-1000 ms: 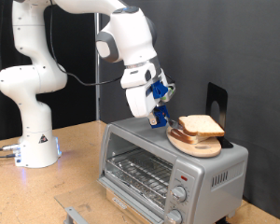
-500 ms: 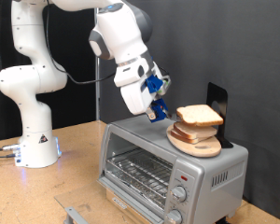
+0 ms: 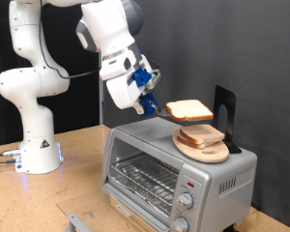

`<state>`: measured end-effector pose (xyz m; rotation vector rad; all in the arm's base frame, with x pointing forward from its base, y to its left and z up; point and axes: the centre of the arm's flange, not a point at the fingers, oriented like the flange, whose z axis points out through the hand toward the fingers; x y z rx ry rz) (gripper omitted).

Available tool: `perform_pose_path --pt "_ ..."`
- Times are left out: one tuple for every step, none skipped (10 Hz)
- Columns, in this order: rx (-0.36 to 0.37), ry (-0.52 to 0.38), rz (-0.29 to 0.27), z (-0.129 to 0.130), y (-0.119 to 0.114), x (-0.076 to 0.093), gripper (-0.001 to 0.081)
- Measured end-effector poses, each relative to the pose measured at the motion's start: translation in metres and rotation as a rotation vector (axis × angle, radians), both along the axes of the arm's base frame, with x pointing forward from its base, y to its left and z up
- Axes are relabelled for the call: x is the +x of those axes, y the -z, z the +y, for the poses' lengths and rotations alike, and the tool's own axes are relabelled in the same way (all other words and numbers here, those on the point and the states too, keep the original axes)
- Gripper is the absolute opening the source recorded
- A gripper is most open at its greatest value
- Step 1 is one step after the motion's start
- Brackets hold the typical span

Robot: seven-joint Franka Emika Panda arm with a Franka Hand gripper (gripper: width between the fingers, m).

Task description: Make a piece of toast with the oven

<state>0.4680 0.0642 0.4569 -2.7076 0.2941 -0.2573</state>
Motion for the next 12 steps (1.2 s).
perform_pose_path --pt "0.003 0.002 0.001 0.0 0.001 0.0 0.0489" --pt "0.029 0.007 -0.003 -0.002 0.001 0.001 0.0489" --pt "0.06 0.011 -0.012 -0.011 0.0 0.001 0.0489" --pt "0.089 0.014 -0.023 -0.026 -0.002 0.001 0.0489" --pt "0.104 0.014 -0.023 -0.044 -0.003 -0.001 0.0489" --pt "0.115 0.018 -0.017 -0.063 -0.005 -0.005 0.0489" --pt "0.116 0.019 -0.014 -0.081 -0.005 -0.009 0.0489" --pt "0.107 0.016 -0.011 -0.099 -0.004 -0.013 0.0489" --pt "0.094 0.007 -0.006 -0.116 -0.002 -0.019 0.0489" --pt "0.076 -0.004 -0.008 -0.133 0.002 -0.026 0.0489" --pt "0.054 -0.017 -0.009 -0.149 0.008 -0.034 0.0489" --pt "0.038 -0.029 -0.01 -0.163 0.014 -0.042 0.0489"
